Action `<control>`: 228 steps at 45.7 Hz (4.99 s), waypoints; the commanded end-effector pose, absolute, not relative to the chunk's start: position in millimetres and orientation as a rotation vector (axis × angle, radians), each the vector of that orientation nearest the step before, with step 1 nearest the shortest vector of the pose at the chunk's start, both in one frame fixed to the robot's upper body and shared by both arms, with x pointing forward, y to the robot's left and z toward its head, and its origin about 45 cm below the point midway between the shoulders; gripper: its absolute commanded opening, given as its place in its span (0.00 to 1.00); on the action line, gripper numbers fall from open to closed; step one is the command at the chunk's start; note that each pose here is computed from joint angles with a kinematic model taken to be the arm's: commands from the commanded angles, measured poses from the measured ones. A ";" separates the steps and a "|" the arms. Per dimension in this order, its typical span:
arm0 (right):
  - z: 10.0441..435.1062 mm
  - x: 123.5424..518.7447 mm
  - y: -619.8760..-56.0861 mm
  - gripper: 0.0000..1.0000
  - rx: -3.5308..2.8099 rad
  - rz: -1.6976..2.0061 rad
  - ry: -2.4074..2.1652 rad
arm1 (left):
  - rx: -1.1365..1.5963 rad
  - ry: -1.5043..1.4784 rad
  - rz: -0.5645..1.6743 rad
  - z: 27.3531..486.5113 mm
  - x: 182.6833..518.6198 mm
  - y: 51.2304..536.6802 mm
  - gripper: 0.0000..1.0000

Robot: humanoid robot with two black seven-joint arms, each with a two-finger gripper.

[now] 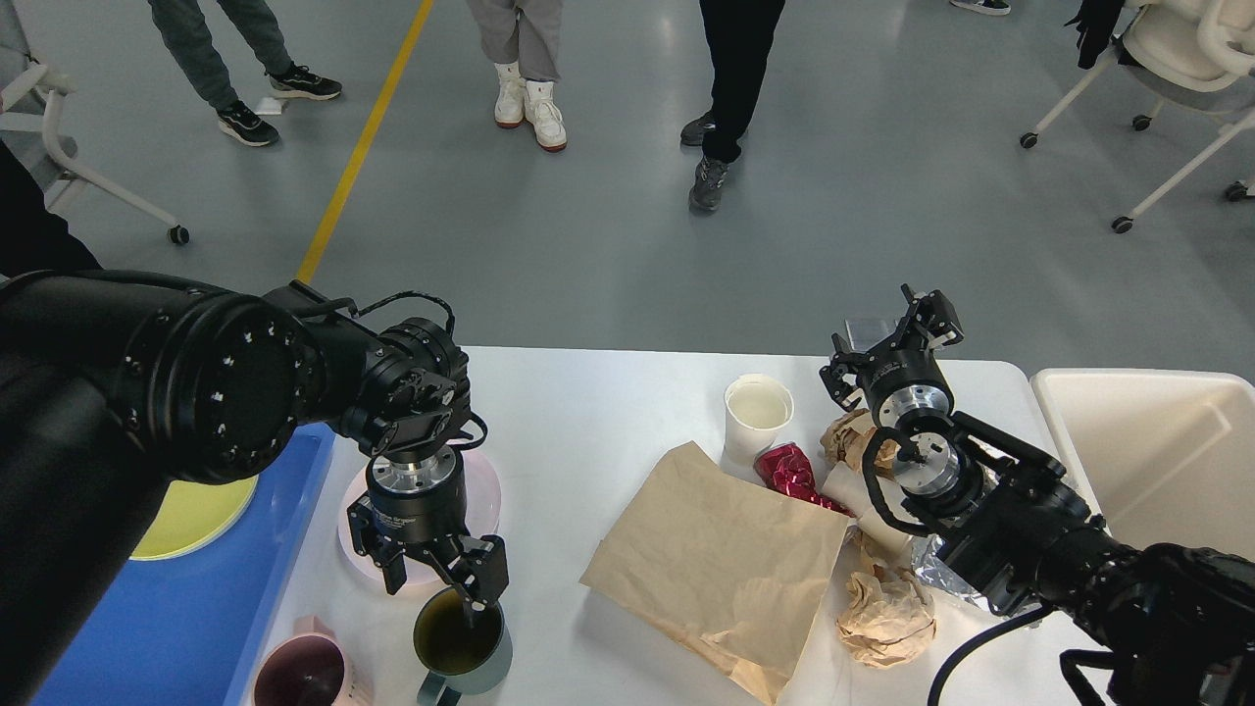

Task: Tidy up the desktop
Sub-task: 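Lower the left gripper onto the dark green mug and grasp it, then lift the green mug with the left gripper and carry it toward the blue tray, then place the green mug in the tray corner nearest the robot and release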

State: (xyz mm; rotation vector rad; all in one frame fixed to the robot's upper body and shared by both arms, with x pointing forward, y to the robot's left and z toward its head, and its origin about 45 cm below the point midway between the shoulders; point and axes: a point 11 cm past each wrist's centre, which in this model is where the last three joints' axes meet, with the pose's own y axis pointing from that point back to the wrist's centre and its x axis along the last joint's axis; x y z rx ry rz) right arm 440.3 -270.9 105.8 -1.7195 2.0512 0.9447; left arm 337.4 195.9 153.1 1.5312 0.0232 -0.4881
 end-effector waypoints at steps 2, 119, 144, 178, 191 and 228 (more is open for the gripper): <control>105.9 440.3 -270.9 1.00 -1.720 0.945 2.051 | 1.532 0.039 -0.501 144.4 332.1 199.4 0.83; 105.9 440.3 -270.9 1.00 -1.720 0.945 2.051 | 1.548 0.138 0.114 294.1 379.9 382.1 0.00; 105.9 440.3 -270.9 1.00 -1.720 0.945 2.051 | 1.671 0.458 0.396 242.4 292.6 563.8 0.00; 105.9 440.3 -270.9 1.00 -1.720 0.945 2.051 | 1.635 0.555 0.438 173.9 248.8 588.8 0.02; 105.9 440.3 -270.9 1.00 -1.720 0.945 2.051 | 1.624 0.552 0.444 173.0 250.0 587.3 0.17; 105.9 440.3 -270.9 1.00 -1.720 0.945 2.051 | 1.574 0.361 0.503 243.6 321.6 556.9 0.93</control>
